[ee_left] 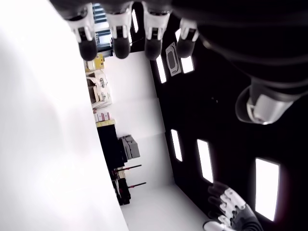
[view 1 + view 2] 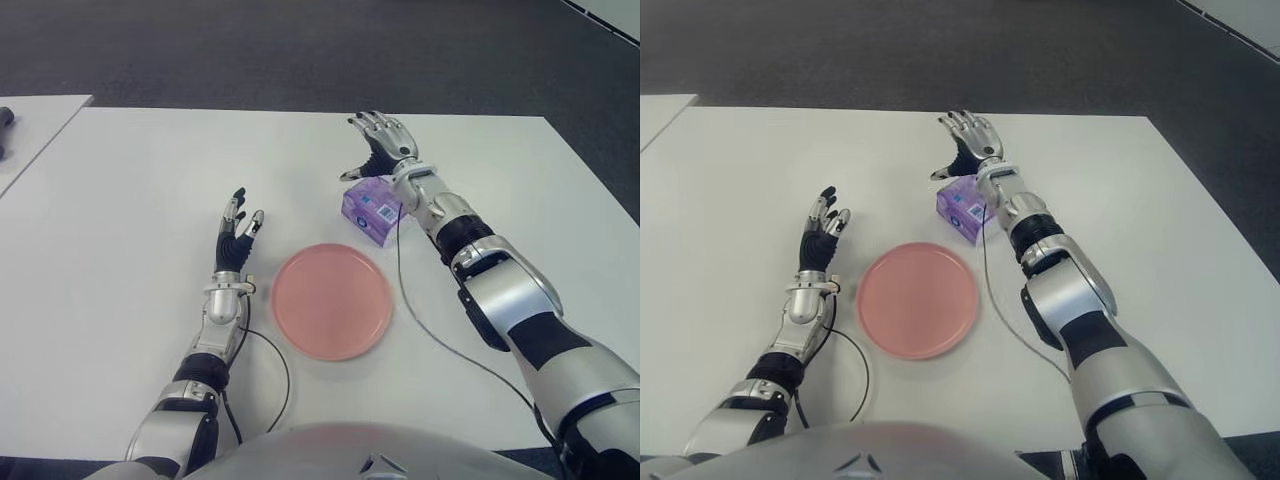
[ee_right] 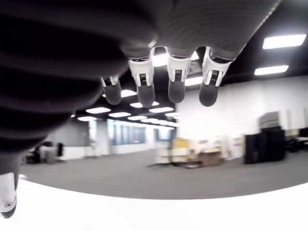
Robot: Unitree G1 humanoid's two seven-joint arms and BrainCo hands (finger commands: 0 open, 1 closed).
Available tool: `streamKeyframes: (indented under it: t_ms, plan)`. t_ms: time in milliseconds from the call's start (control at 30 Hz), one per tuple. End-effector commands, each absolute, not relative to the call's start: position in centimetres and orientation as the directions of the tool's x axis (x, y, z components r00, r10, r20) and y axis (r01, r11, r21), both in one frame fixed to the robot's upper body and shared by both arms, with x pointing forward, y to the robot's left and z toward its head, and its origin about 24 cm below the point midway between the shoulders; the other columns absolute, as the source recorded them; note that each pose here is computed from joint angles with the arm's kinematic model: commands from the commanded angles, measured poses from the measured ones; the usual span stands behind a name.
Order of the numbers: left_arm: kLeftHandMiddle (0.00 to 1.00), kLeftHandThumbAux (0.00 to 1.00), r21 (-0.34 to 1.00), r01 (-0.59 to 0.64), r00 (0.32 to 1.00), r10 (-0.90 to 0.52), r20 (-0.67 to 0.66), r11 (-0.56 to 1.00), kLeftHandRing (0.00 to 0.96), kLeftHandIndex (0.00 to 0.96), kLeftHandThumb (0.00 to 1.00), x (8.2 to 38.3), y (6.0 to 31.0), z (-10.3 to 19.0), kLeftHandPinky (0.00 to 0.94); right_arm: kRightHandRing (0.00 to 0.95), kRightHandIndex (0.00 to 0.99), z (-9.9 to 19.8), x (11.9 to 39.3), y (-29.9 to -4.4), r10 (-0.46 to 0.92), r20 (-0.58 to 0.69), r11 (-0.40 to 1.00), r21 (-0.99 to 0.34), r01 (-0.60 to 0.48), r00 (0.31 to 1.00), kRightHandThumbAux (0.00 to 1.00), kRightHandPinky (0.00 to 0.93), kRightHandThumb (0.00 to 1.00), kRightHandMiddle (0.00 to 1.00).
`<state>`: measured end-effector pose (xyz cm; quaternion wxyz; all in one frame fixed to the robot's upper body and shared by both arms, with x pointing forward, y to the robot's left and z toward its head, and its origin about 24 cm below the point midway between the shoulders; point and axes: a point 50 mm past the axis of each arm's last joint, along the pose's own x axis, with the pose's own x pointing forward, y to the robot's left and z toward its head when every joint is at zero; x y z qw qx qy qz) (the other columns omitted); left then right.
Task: Put the tissue paper into the plate.
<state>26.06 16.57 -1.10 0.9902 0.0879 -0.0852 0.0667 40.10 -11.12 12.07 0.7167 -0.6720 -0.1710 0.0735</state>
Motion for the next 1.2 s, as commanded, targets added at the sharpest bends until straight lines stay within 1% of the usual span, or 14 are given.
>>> streamKeyframes:
  t_ms: [33,300,633,767,900,1200]
  plan:
    - [0.000,0.402,0.169,-0.149,0.986,0.133,0.105,0.974,0.000,0.000,0.000,24.5,16.6,-3.0,0.000,0.000,0.000,10.9,39.9,-11.1,0.320,0.111,0.072,-0.993,0.093,0.941,0.530,0.000,0.139,0.005]
    - [0.000,0.407,0.167,-0.144,0.986,0.127,0.108,0.975,0.000,0.000,0.000,24.5,16.6,-2.9,0.000,0.000,0.000,10.0,39.7,-10.8,0.311,0.092,0.051,-0.996,0.080,0.946,0.539,0.000,0.132,0.006]
    - [0.000,0.403,0.168,-0.134,0.987,0.117,0.108,0.977,0.000,0.000,0.000,24.5,16.6,-2.8,0.000,0.000,0.000,9.4,39.5,-10.7,0.304,0.072,0.041,-0.997,0.062,0.950,0.508,0.000,0.110,0.005]
    - [0.000,0.408,0.164,-0.135,0.987,0.118,0.111,0.977,0.000,0.000,0.000,24.5,16.6,-2.8,0.000,0.000,0.000,9.2,39.5,-11.0,0.296,0.066,0.034,-0.998,0.058,0.953,0.495,0.000,0.102,0.004]
    - [0.000,0.411,0.161,-0.136,0.986,0.118,0.117,0.977,0.000,0.000,0.000,24.4,16.6,-2.8,0.000,0.000,0.000,8.9,39.5,-11.9,0.276,0.056,0.025,-0.998,0.051,0.960,0.488,0.000,0.093,0.003]
    - [0.000,0.409,0.156,-0.135,0.987,0.118,0.113,0.978,0.000,0.000,0.000,24.5,16.5,-2.9,0.000,0.000,0.000,8.4,39.4,-12.8,0.241,0.027,0.013,-1.000,0.025,0.970,0.497,0.000,0.085,0.002]
